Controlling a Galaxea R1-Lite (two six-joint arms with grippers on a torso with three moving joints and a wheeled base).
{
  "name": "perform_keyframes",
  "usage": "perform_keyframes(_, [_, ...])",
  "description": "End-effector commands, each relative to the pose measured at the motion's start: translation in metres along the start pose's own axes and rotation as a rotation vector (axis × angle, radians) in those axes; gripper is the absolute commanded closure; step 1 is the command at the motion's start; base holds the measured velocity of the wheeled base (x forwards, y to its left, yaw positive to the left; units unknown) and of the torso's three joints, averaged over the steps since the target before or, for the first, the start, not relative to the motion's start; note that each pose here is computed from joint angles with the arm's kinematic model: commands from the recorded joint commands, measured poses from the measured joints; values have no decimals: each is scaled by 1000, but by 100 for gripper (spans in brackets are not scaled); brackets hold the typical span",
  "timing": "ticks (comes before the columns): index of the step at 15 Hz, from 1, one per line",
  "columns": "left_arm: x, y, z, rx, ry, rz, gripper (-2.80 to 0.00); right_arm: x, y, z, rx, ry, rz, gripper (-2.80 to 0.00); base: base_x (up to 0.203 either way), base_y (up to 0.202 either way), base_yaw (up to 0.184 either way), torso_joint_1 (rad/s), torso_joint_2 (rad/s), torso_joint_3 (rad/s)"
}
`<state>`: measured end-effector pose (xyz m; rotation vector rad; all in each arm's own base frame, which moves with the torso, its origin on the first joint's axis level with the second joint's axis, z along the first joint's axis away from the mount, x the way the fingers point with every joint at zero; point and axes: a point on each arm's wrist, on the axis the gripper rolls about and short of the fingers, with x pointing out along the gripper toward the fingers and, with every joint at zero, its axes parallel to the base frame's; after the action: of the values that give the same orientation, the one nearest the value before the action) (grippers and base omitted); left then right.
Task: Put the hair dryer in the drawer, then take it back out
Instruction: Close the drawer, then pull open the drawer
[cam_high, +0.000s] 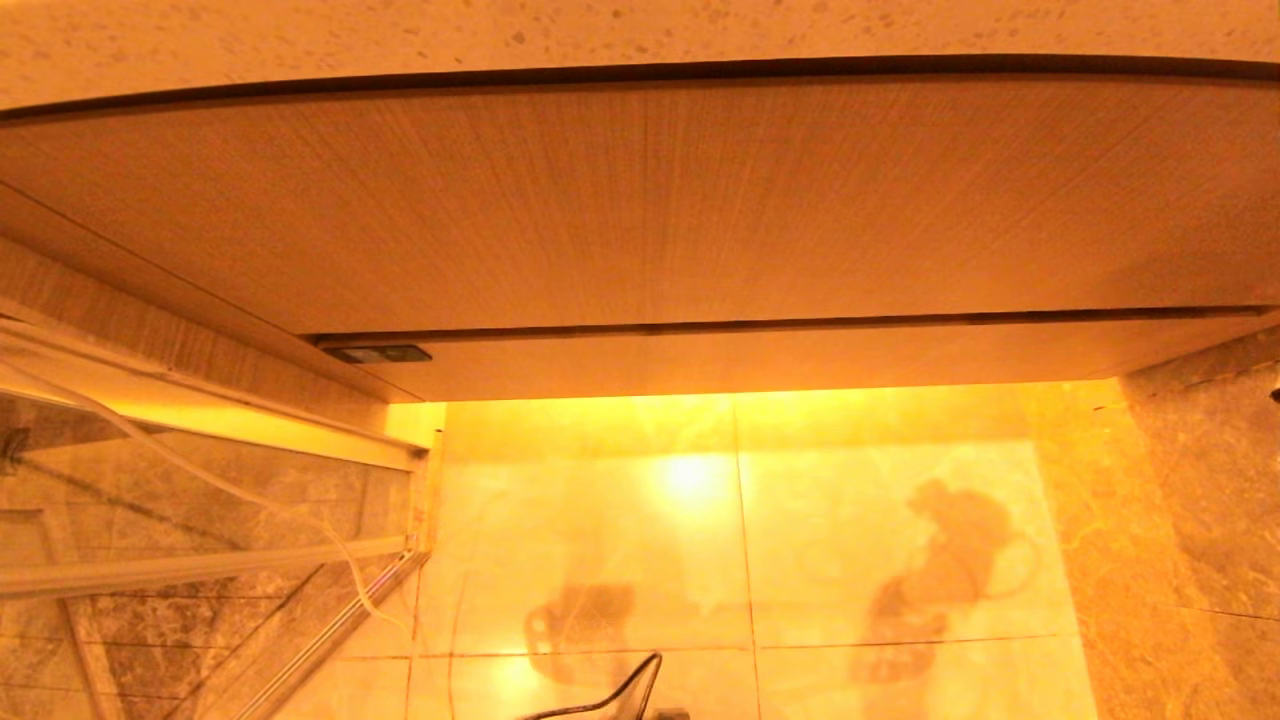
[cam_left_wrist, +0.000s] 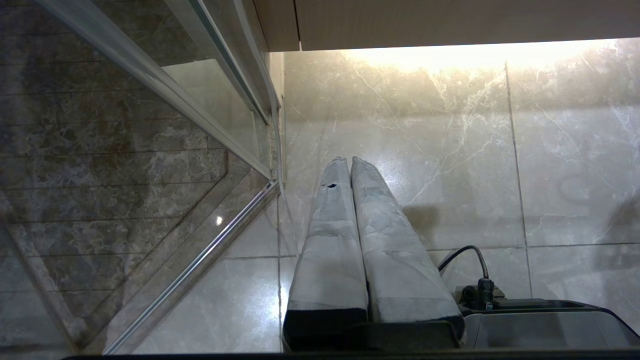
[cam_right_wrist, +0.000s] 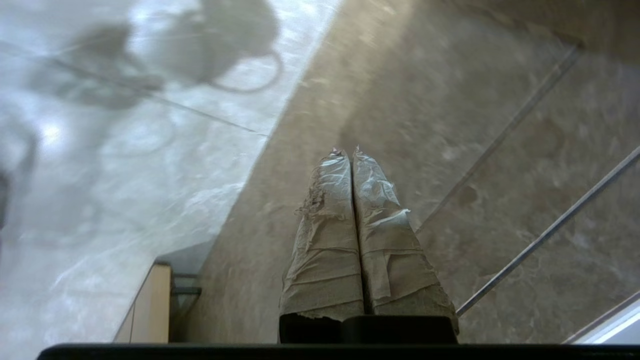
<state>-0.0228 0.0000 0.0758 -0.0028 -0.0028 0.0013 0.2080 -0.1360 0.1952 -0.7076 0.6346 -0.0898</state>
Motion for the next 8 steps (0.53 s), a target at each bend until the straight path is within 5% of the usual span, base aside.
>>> perform_keyframes(1, [0, 0, 0, 0, 0, 0, 0, -45, 12, 14, -63, -67, -7, 0, 0, 0, 0, 0, 0, 0])
perform_keyframes(8, [0, 0, 0, 0, 0, 0, 0, -120, 90, 46, -538, -455, 252, 0, 0, 0, 0, 0, 0, 0])
